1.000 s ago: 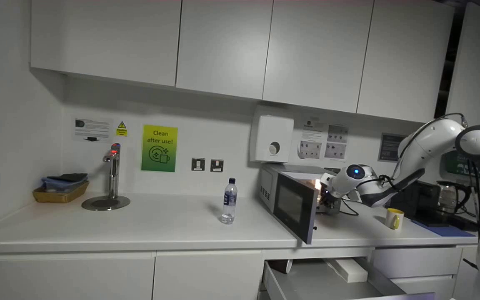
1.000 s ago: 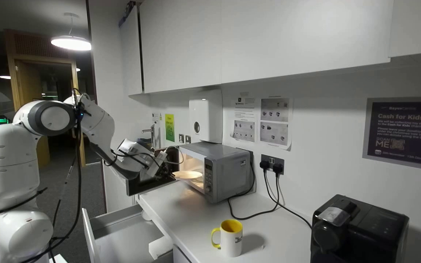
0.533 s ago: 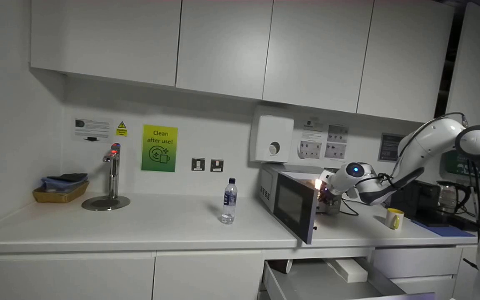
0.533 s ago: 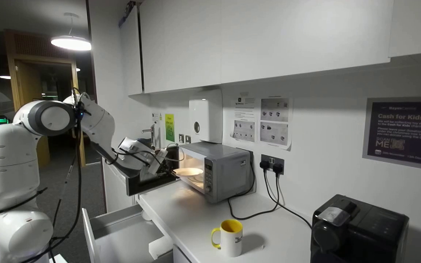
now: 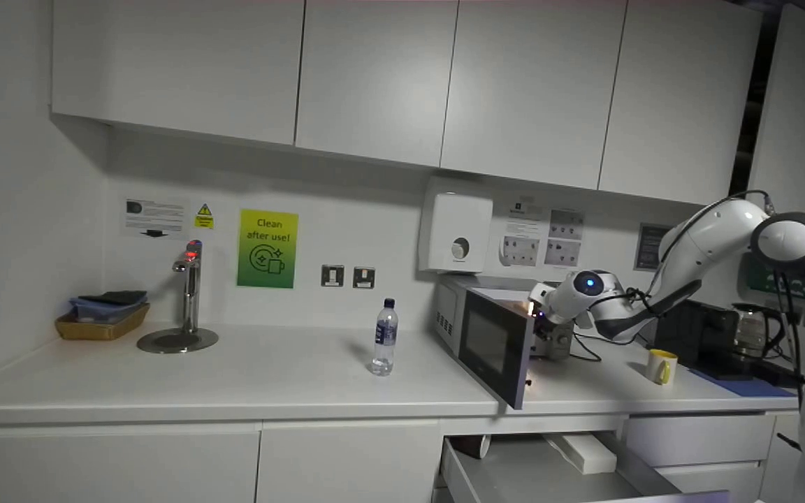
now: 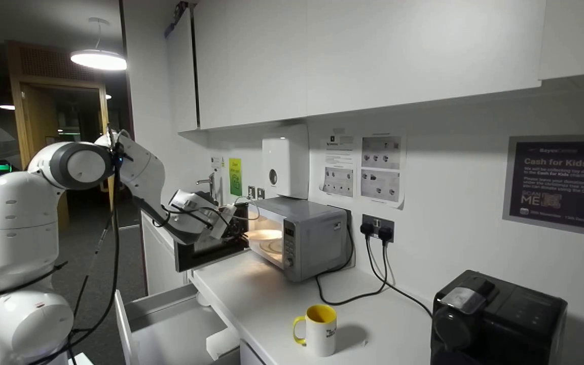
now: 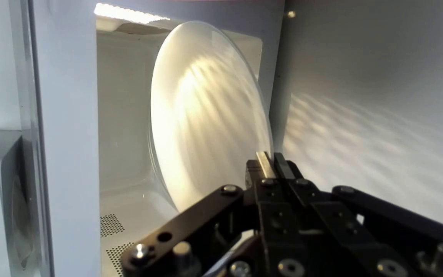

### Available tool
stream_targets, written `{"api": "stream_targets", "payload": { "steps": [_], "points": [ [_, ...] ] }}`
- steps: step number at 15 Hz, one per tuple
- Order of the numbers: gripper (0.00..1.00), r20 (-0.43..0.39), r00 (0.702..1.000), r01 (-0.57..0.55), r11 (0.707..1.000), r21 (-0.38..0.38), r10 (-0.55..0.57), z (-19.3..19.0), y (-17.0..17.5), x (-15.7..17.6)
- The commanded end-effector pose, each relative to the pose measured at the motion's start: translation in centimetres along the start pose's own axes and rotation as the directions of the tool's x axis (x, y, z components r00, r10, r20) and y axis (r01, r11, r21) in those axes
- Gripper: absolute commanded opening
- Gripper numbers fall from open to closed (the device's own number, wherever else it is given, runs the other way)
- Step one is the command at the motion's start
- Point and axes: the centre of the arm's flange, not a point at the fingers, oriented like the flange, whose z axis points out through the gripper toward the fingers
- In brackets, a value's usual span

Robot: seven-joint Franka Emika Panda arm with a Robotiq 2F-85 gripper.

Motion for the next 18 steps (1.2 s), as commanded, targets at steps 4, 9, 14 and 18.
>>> {"api": "stream_targets", "payload": {
  "steps": [4, 9, 14, 18],
  "points": [
    [0.01, -0.025, 0.999, 0.021, 0.999, -0.045, -0.022, 2.2, 1.7, 0.1],
    [0.01, -0.019, 1.000, 0.015, 0.998, -0.067, -0.016, 3.4, 1.9, 0.2],
    [0.01, -0.018, 1.000, -0.014, 0.996, -0.087, 0.013, 4.7, 1.9, 0.0],
    [0.01, -0.015, 1.000, -0.026, 0.995, -0.095, 0.024, 6.0, 1.6, -0.2]
  ]
}}
